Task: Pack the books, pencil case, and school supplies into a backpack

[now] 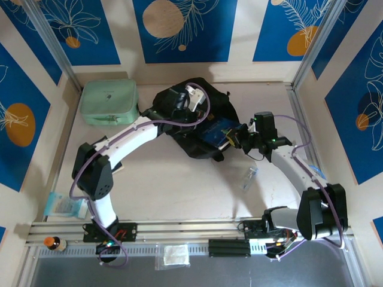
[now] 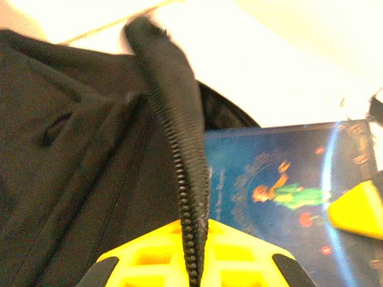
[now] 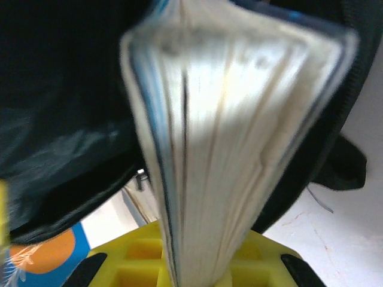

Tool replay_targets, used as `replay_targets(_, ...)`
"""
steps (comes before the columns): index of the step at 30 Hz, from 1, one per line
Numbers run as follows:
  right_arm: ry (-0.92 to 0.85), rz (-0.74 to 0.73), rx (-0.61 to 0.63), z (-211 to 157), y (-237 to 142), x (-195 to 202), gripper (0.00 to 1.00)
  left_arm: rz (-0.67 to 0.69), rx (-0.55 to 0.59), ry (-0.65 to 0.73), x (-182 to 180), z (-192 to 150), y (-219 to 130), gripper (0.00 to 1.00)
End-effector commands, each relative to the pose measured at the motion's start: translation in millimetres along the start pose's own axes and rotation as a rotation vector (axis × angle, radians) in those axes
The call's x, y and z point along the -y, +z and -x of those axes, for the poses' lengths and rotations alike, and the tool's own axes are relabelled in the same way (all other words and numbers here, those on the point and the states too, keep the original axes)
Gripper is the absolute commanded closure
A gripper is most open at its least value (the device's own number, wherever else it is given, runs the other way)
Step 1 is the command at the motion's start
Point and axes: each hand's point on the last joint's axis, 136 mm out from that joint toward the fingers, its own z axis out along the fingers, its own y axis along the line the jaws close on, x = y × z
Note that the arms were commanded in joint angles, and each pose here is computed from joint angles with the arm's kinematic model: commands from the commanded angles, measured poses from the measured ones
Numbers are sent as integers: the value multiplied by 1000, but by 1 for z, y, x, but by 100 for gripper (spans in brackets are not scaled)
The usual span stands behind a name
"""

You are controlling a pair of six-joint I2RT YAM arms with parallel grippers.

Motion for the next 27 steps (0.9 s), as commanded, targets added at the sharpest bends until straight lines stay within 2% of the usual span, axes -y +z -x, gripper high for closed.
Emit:
replay_targets(1,-87,45,80,17,2,-27,99,-76,198,51,17,50,-28,100)
replay_targets(6,-194,137,129,27,14,-60,98,-109,185,50,22,44,-27,100)
replay_targets(8,-188,120,133,28,23,-62,98,-107,182,47,22,43,-26,100)
replay_targets(14,-11,12,155,43,66,-32,98,-109,181,27,21,42,-22,100)
replay_targets(20,-21,-46,139,54,112,-37,97,-101,168,19,19,39,-17,100)
replay_targets(23,-10,-84,110,54,131,-28,88,-91,160,17,16,36,-16,100)
replay_targets(27,14,-100,77,51,133,-18,65,-77,149,10,13,32,-12,100)
